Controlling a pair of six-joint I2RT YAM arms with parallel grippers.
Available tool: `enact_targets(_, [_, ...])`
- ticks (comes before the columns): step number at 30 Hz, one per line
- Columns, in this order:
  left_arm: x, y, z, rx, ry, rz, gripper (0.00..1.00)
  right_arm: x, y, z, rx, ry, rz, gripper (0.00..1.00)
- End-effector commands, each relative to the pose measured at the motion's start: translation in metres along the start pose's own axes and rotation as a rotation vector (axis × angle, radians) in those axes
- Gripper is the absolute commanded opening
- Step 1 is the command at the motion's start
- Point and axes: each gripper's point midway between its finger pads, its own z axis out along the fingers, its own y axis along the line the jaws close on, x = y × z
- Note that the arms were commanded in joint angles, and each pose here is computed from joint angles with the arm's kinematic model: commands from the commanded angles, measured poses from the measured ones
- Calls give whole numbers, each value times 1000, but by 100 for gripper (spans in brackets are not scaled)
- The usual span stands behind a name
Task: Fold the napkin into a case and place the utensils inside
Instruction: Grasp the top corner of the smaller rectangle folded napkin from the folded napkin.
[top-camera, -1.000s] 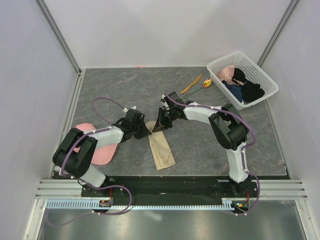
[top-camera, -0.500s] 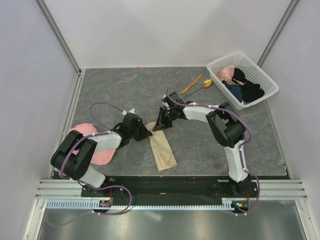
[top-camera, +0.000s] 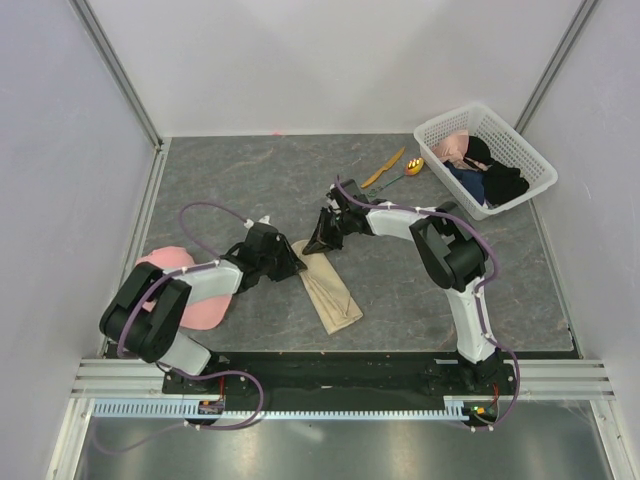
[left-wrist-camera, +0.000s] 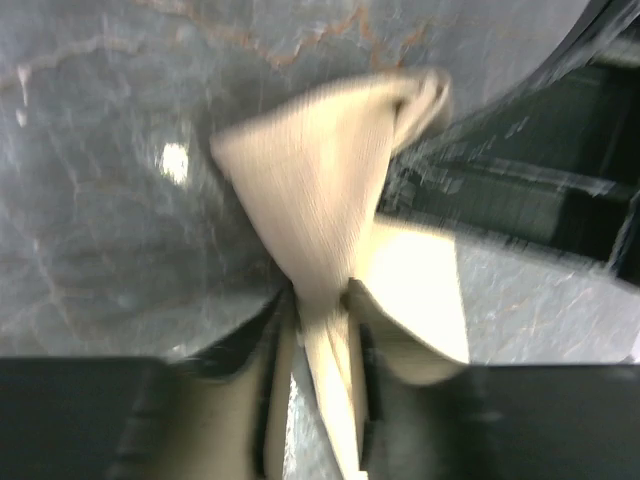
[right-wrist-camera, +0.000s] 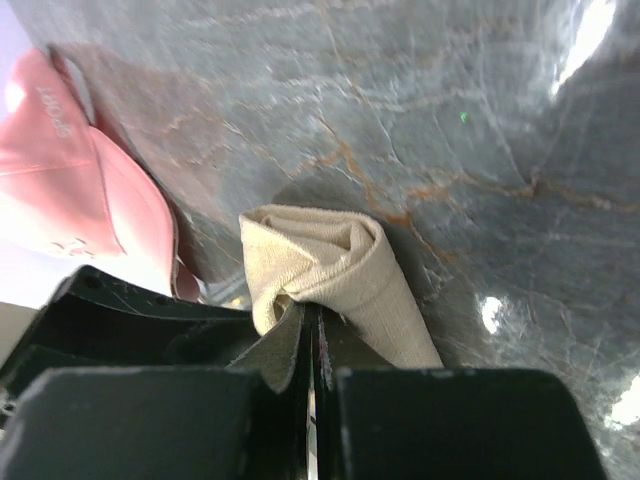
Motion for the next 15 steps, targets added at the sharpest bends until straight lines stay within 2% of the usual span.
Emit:
enact_targets(1, [-9, -10, -24, -25, 9, 80, 41, -12, 24, -20, -76, -67, -35, 1])
enact_targets(3, [-24, -20, -35, -28, -34, 110, 43, -7, 23, -24, -73, -61, -42, 1])
enact_targets(4, [-22, -12, -40, -75, -20, 113, 43, -6, 25, -28, -76, -65, -48, 1])
enact_targets(8, [-54, -18, -50, -136, -104, 163, 35, -1, 21, -29, -71, -55, -43, 2])
enact_targets(15, [-61, -22, -22, -169, -20, 219, 36, 3, 27, -22, -88, -44, -45, 2])
